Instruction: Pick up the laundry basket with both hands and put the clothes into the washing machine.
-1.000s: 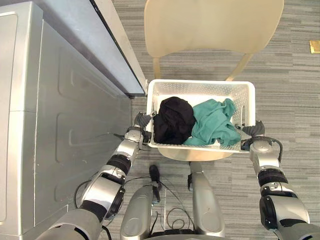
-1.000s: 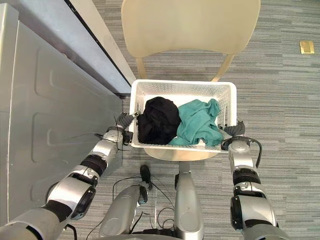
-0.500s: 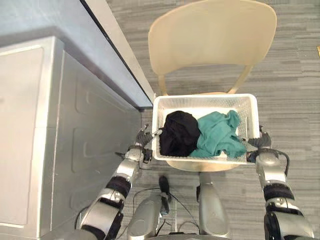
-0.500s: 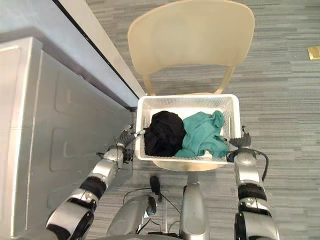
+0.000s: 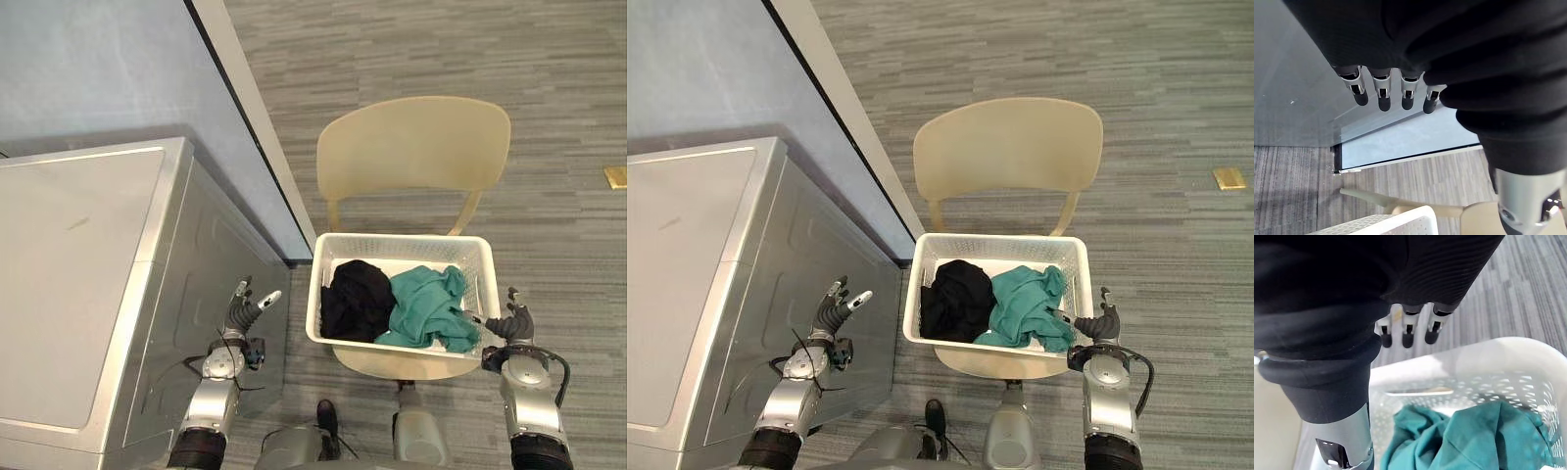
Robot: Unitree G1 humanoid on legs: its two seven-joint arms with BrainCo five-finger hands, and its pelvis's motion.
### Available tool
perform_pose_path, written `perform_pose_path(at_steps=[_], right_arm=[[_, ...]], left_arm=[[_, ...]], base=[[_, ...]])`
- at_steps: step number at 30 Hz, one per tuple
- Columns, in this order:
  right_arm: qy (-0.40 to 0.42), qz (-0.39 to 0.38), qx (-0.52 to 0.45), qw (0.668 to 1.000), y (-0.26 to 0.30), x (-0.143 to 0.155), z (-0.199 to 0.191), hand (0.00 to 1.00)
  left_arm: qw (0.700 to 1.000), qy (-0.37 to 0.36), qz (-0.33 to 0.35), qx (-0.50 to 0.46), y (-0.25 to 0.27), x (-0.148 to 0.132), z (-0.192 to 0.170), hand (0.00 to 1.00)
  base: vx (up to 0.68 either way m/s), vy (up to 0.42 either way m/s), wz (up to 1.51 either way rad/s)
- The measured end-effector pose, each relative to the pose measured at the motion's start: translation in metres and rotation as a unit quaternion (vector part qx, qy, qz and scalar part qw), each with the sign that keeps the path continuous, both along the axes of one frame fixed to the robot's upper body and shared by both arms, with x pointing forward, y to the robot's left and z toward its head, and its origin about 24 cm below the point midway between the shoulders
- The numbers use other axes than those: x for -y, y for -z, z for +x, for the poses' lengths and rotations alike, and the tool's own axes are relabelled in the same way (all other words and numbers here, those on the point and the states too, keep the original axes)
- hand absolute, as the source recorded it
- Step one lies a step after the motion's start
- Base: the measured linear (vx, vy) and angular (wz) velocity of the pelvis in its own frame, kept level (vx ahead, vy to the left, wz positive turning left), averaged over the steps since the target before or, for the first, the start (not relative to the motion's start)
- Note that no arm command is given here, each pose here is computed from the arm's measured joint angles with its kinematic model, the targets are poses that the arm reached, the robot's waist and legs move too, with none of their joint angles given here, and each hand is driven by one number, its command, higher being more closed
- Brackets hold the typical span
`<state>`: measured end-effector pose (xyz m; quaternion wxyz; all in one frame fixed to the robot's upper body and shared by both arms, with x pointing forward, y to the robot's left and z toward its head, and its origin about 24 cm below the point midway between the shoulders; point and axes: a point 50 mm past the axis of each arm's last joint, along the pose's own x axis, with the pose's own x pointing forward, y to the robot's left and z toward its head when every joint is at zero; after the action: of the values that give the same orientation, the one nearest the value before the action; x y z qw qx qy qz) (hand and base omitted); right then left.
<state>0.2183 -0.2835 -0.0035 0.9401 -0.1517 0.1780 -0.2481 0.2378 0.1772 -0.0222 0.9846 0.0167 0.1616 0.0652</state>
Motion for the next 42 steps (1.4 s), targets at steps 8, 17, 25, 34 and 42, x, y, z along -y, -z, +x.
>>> perform_pose_path(at_steps=[8,17,25,34,42], right_arm=[[0.030,-0.016,0.028,0.999,-0.012,0.003,-0.022,0.00],[0.124,0.115,-0.116,0.979,0.071,-0.028,-0.104,0.00],[0.257,0.289,-0.332,0.860,0.157,-0.060,-0.209,0.00],[0.160,0.287,-0.378,0.865,0.164,-0.062,-0.190,0.00],[0.101,0.303,-0.318,0.893,0.158,-0.067,-0.132,0.00]], left_arm=[[0.999,-0.013,-0.047,0.007,0.000,0.006,-0.017,0.00],[0.978,-0.101,-0.101,-0.154,0.069,-0.003,-0.079,0.00],[0.854,-0.280,-0.119,-0.421,0.144,-0.028,-0.195,0.00],[0.836,-0.315,-0.160,-0.420,0.147,-0.026,-0.193,0.00],[0.834,-0.314,-0.187,-0.413,0.148,-0.024,-0.184,0.00]], base=[[-0.02,-0.008,0.01],[0.01,-0.025,0.00],[0.00,-0.024,-0.12],[0.02,-0.042,0.57],[-0.08,-0.041,0.37]])
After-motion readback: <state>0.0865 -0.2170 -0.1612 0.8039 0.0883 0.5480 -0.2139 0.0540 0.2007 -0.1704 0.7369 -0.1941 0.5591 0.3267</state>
